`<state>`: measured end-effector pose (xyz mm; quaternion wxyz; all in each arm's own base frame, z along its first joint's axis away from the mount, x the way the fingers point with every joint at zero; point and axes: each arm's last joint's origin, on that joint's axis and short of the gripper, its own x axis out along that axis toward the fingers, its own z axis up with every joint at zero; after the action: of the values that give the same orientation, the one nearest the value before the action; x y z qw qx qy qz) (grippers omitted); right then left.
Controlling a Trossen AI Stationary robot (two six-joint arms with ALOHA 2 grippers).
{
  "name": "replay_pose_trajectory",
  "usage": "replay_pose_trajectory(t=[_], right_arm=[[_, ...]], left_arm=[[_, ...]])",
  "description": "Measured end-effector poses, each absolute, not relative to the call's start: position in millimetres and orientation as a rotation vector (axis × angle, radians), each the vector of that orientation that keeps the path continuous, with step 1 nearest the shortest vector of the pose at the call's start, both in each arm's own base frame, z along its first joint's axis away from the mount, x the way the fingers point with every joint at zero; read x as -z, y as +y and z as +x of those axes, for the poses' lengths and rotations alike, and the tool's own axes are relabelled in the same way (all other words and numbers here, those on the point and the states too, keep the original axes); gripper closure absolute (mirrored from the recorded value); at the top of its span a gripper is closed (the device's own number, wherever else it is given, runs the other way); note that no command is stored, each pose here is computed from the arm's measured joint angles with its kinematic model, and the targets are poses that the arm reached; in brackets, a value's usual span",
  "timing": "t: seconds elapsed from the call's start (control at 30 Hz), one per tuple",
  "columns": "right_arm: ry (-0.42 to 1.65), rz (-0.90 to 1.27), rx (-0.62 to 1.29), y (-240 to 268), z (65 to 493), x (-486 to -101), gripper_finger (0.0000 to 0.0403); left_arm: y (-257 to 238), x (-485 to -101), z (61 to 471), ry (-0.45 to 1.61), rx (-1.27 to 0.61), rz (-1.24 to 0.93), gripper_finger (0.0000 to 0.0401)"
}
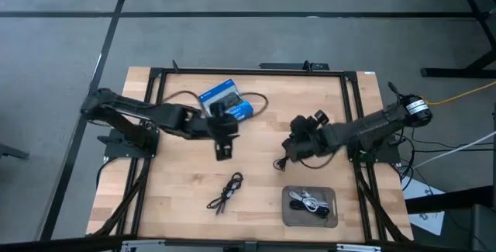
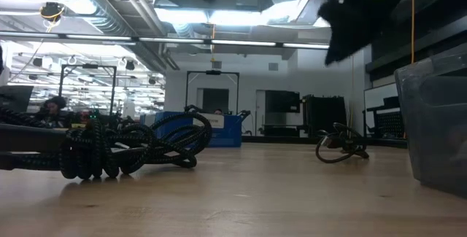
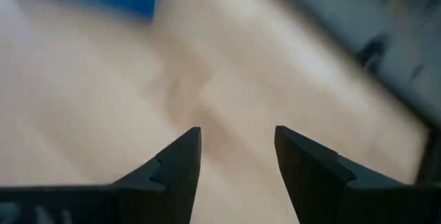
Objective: Pick and place USB-C Cables
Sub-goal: Put the right black usb cable into the grey transparent bin
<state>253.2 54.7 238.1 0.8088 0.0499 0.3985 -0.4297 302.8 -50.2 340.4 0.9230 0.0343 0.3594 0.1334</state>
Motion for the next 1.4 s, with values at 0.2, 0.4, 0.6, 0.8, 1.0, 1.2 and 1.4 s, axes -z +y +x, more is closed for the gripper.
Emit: replay_pose_trajectory(t=[0.2, 0.4, 0.6, 0.8, 1.0, 1.2, 1.4], right_arm=[[1.188, 0.284, 0.590, 29, 263, -232, 0.0214], [1.230, 0.140, 0.219, 33, 272, -233, 0.0214], [1.184, -0.216, -0.062, 44, 279, -232, 0.0214], [1.215, -0.264, -0.095, 48, 290, -215, 0.0214], [1.360, -0.309, -0.152, 49, 296, -186, 0.0214], [1.458, -0.323, -0.255, 52, 305, -151, 0.0214], [1.554, -0.314, -0.221, 52, 309, -127, 0.0226]], left_arm=[[-47, -342, 261, 0.684, -0.275, 0.018, 0.0266], [-54, -308, 254, 0.633, -0.275, -0.085, 0.0266], [-61, -271, 254, 0.634, -0.256, -0.096, 0.0266], [-65, -258, 251, 0.631, -0.261, -0.147, 0.0266], [-71, -258, 250, 0.629, -0.242, -0.155, 0.0266], [-74, -258, 249, 0.630, -0.232, -0.151, 0.0266], [-74, -258, 249, 0.625, -0.238, -0.149, 0.0266]])
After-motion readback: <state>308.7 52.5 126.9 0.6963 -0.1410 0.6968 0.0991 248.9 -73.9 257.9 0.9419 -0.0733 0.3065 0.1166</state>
